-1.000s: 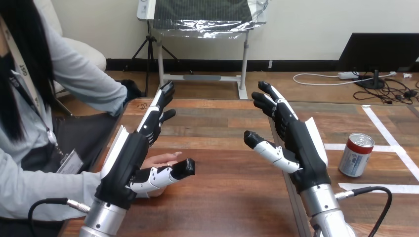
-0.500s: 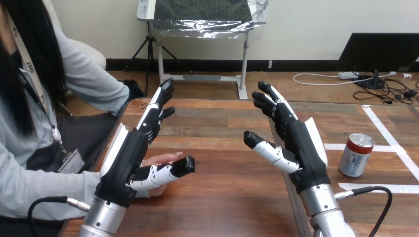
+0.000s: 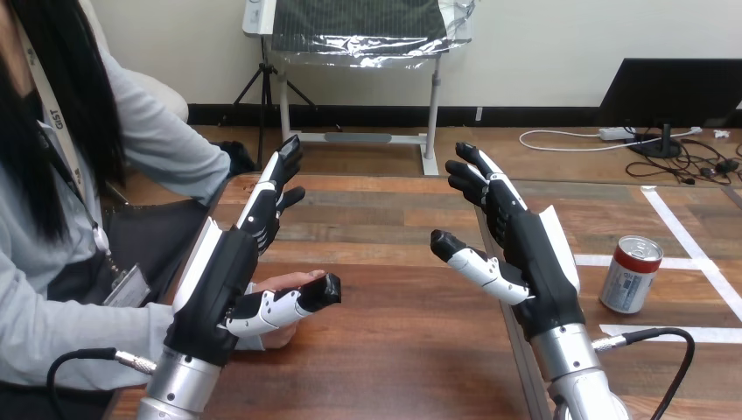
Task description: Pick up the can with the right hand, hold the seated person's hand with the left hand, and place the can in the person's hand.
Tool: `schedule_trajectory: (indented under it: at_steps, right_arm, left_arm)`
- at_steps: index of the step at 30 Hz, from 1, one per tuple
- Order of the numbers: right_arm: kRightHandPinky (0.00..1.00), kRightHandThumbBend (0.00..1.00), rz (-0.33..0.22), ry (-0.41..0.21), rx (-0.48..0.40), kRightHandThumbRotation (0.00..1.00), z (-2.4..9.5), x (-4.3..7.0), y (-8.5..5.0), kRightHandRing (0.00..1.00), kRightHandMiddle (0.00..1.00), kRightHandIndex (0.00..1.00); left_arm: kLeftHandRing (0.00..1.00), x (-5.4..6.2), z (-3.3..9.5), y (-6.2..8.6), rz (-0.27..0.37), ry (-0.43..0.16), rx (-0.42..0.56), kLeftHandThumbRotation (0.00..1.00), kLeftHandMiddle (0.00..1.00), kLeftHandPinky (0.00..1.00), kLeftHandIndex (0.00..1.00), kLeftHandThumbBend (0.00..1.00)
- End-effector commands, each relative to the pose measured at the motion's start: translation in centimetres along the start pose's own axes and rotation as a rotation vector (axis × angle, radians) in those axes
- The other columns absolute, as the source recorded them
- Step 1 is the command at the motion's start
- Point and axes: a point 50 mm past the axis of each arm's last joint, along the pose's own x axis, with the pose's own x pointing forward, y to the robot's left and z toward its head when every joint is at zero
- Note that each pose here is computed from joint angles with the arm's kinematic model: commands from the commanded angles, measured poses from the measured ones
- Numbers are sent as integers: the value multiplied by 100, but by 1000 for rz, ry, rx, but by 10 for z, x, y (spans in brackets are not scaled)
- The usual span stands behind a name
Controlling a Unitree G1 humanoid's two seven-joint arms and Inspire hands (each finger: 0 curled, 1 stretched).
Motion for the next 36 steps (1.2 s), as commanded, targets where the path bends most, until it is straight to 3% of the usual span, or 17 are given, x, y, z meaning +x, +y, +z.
schedule_trajectory:
  at_steps: [1,15,36]
  right_arm:
    - [90,100,-5,-121,-22,62,20,27,-4,87,88,92]
    - [91,100,-4,-123,-59,64,21,28,-10,86,89,92]
    - [89,100,-25,-177,-81,63,30,31,-21,87,89,92]
  left_arm:
    - [97,24,10,8,27,-83,13,65,100,91,99,100]
    - [98,25,11,7,23,-89,1,64,100,92,100,100]
    - [98,26,11,8,22,-94,-2,65,100,92,100,100]
